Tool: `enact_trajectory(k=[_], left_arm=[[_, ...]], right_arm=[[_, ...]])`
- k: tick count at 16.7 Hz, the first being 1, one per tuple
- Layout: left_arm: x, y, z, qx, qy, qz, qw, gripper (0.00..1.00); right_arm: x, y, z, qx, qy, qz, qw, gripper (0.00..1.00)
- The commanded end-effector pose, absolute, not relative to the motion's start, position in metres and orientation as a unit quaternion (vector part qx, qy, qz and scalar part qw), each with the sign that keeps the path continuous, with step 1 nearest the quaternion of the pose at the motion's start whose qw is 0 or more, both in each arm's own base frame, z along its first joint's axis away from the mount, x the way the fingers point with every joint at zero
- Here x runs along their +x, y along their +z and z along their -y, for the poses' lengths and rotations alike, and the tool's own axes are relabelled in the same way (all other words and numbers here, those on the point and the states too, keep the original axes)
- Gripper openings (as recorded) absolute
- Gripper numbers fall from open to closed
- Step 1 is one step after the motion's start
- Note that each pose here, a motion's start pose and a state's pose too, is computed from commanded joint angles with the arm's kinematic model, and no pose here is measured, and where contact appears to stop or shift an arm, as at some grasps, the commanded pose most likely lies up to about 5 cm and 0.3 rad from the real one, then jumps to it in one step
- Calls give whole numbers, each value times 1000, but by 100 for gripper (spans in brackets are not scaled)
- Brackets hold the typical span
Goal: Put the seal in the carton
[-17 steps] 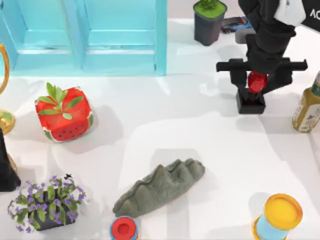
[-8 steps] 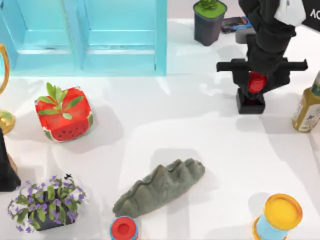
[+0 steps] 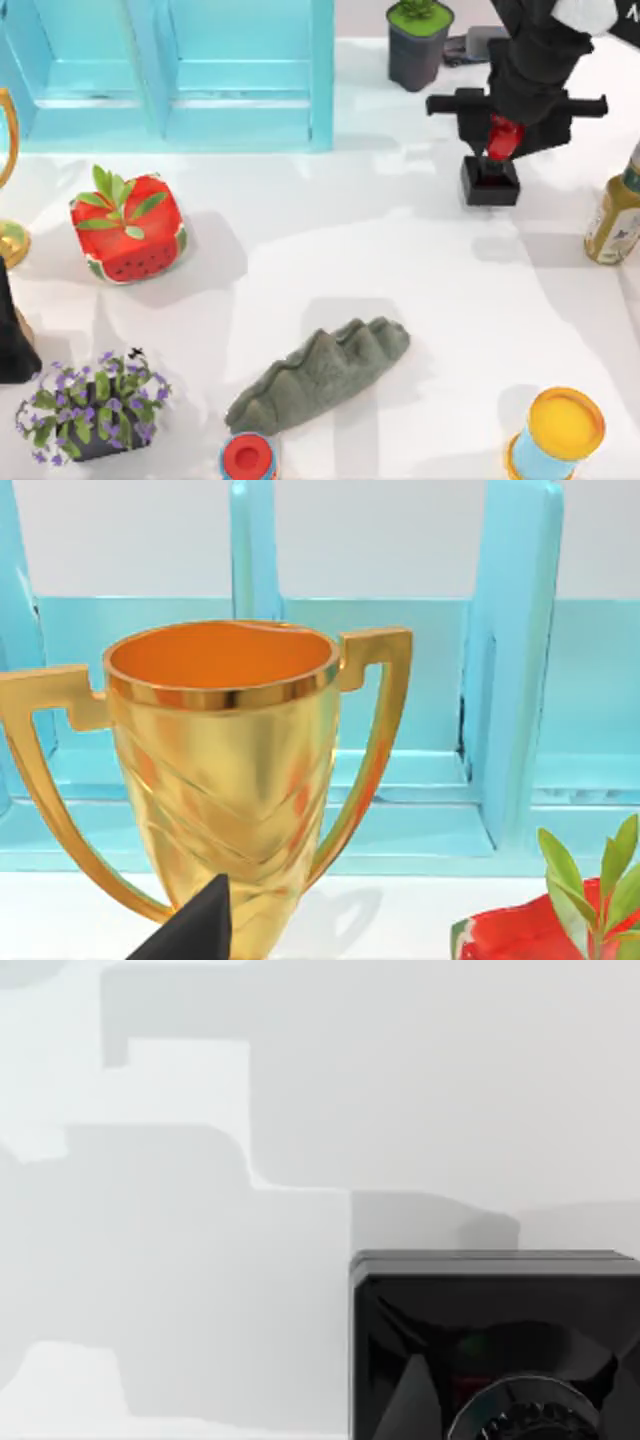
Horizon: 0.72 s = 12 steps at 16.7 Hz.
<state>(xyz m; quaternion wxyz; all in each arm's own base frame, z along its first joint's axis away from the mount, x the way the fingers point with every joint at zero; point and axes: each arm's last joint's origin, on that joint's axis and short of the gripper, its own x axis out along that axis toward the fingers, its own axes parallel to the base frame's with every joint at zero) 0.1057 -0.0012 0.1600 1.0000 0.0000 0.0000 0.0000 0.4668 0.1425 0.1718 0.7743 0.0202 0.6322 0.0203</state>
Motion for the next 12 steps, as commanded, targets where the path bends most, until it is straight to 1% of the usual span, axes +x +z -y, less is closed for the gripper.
enact_trajectory(k=[3,6,9,12], left_arm=[[106,160,1,0,0,0,1000,100],[106,160,1,0,0,0,1000,100],[106,160,1,0,0,0,1000,100],[106,160,1,0,0,0,1000,100]], right_arm=[[479,212,-141,40,47,-588,807,0],[479,247,-136,41,53,-578,813,0],[466,261,-134,24,33,-615,787,0],[458,256,-137,8,7,-656,755,0]])
